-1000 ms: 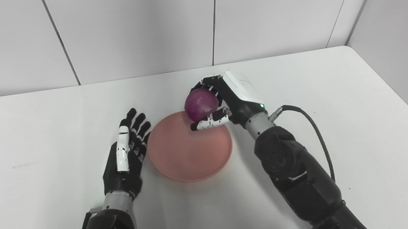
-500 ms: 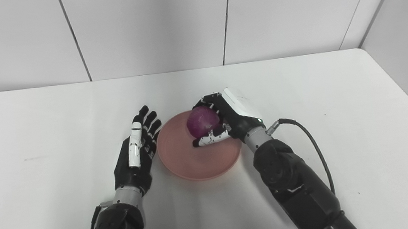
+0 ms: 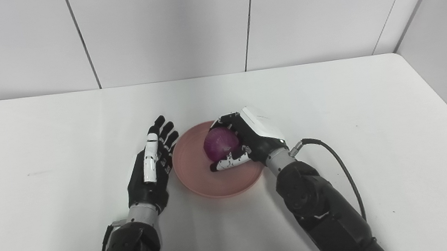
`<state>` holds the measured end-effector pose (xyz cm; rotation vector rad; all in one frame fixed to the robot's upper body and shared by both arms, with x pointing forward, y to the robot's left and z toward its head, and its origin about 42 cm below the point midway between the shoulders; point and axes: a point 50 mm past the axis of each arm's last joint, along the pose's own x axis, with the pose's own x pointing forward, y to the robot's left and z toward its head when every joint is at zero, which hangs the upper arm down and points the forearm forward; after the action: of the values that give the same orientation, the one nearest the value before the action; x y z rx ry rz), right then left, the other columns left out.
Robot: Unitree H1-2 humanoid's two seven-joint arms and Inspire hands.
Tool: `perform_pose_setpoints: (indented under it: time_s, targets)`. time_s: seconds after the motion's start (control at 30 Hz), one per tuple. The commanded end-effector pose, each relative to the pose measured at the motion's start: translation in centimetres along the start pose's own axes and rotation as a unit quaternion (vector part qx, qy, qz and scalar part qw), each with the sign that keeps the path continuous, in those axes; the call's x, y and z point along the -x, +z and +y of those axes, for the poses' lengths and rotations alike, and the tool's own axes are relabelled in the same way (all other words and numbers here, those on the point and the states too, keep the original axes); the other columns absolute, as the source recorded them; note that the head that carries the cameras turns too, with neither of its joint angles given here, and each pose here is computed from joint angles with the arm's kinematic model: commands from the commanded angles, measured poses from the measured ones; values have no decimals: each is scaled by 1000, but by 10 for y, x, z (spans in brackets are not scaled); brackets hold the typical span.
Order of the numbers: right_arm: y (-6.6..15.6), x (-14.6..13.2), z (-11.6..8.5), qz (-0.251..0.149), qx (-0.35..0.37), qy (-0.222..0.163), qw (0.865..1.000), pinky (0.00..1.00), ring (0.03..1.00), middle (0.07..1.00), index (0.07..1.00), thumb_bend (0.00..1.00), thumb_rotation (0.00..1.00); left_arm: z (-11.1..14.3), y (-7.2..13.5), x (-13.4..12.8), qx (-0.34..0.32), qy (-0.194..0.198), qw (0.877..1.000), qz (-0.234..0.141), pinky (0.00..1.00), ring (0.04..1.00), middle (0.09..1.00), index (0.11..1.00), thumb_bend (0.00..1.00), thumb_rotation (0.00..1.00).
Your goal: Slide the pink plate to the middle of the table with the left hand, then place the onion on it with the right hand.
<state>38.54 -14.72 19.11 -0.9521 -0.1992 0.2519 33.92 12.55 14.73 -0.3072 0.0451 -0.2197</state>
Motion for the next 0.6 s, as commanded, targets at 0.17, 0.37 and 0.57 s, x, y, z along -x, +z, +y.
perform_pose_setpoints:
  time_s: [0.17,0.37,0.57]
  targets:
    - [13,0,-7,-41,9,-2,999,619,718,770,781,957,328,-4,-1,0,3,-3,1000,-1,931,950,958,939,446,1000]
    - [13,4,-8,-48,19,11,999,823,865,896,913,1000,454,-4,0,0,4,-2,1000,0,935,951,958,939,447,1000]
    - [12,6,-8,-62,16,14,998,925,923,963,986,1000,520,-4,-1,0,2,-3,1000,-2,933,949,957,940,450,1000]
